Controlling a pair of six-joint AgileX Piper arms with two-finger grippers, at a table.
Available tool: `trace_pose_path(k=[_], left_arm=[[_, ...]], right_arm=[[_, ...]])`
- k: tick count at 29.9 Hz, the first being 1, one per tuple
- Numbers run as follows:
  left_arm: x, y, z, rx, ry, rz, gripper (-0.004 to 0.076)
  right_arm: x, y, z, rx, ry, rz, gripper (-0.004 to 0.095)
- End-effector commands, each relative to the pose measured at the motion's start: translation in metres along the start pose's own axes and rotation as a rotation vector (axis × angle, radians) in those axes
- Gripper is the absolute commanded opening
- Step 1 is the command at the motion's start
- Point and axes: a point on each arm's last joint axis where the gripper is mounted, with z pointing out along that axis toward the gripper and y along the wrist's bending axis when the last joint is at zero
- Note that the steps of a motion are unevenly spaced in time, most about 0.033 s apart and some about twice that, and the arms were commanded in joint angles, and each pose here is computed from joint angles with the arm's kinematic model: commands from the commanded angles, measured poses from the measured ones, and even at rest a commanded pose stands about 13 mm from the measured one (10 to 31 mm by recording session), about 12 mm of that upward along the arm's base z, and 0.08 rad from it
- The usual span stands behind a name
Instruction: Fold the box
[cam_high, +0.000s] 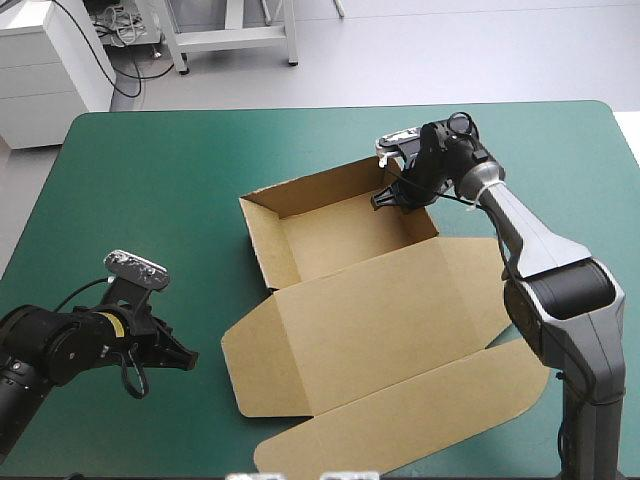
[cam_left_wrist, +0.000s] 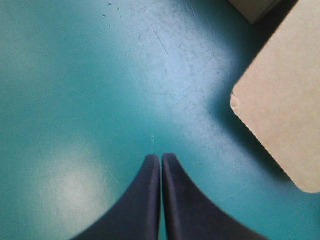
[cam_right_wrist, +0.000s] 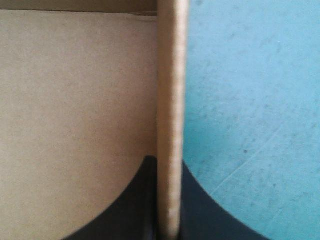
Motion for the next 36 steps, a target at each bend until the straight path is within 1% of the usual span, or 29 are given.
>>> trace_pose_path(k=[1,5,7,10,13,15,21,24,29,31,32,34,36], left_arm=[[-0.006,-0.001,-0.008,0.003,-0.069,-0.01,-0.0008],[-0.006,-0.001,-0.008,0.003,-0.067,-0.01,-0.0008],[-0.006,-0.001,-0.008,0.003,-0.064,-0.01,-0.0008],[-0.005,-0.001,-0.008,0.004,-0.058,-0.01,-0.0008],[-0.005,-0.001,-0.008,0.004,-0.055,-0.01,-0.0008],[-0.006,-0.001,-0.008,0.003,-0.063,-0.01,-0.0008],[-0.007,0.0,-0.008,0.003,-0.078,-0.01,-0.0008],[-0.007,0.0,-0.008,-0.006,-0.077,-0.005,-0.0008],[-0.007,0.001,-0.008,-0.014,-0.075,0.0,-0.0008],[-0.007,0.001,-0.008,-0.017,-0.077,0.001,-0.0008],[-0.007,0.001,-0.008,-0.018,-0.077,0.002,-0.0008],[-0.007,0.002,-0.008,-0.023,-0.077,0.011,-0.0008],[-0.007,0.002,-0.008,-0.025,-0.077,0.011,-0.0008]], right_arm=[[-0.016,-0.012,-0.052,0.102,-0.169,-0.036,-0.0022],[-0.026,-0.038,-0.079,0.166,-0.269,-0.032,-0.0022],[-0.027,-0.061,-0.094,0.21,-0.311,0.004,-0.0022],[-0.018,-0.109,-0.112,0.304,-0.338,0.113,-0.0022],[0.002,-0.159,-0.122,0.347,-0.334,0.222,-0.0021],[0.02,-0.192,-0.125,0.359,-0.315,0.307,-0.0017],[0.075,-0.27,-0.126,0.382,-0.263,0.519,-0.0017],[0.098,-0.296,-0.12,0.394,-0.217,0.58,-0.0017],[0.123,-0.32,-0.109,0.379,-0.157,0.637,-0.0008],[0.129,-0.324,-0.106,0.373,-0.141,0.64,0.0039],[0.13,-0.326,-0.104,0.372,-0.139,0.635,0.0084],[0.131,-0.328,-0.1,0.372,-0.132,0.635,0.0201],[0.131,-0.328,-0.099,0.371,-0.134,0.636,0.0367]])
